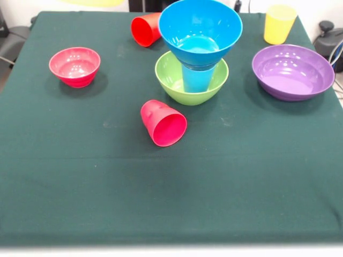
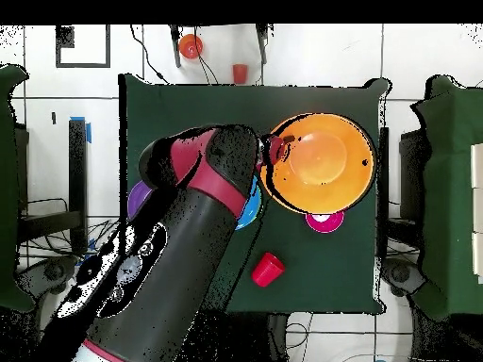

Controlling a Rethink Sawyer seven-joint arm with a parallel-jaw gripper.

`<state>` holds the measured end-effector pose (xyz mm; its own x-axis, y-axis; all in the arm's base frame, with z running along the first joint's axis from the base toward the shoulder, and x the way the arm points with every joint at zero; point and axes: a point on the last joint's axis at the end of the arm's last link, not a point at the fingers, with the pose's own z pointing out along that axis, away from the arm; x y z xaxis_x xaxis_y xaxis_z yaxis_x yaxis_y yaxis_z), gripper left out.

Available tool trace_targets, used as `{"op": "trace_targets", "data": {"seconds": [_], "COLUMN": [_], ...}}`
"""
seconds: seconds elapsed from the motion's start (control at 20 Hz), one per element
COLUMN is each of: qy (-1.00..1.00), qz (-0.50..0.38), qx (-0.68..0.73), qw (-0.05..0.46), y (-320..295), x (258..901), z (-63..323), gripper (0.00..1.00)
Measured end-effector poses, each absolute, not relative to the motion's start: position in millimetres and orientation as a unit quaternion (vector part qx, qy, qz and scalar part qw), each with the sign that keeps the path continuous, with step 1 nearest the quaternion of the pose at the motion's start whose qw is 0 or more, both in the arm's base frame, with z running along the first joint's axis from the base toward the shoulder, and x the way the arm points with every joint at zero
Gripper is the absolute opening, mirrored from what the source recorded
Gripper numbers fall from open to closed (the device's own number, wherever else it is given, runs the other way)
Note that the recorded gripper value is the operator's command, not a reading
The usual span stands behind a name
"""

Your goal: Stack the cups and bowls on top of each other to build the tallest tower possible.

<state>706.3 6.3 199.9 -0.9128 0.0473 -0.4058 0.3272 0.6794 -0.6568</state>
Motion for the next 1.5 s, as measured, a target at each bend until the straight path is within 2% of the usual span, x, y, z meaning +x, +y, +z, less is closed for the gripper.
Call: {"op": "trace_targets", "data": {"seconds": [0.8,1.5], "qy": [0.888,0.873], "qz": [-0.411,-0.435], "qx": [0.112,0.116], "qw": [0.175,0.186], "y": [7,5], "x": [691,685], "z": [184,200], "gripper": [0.0,0.0]}}
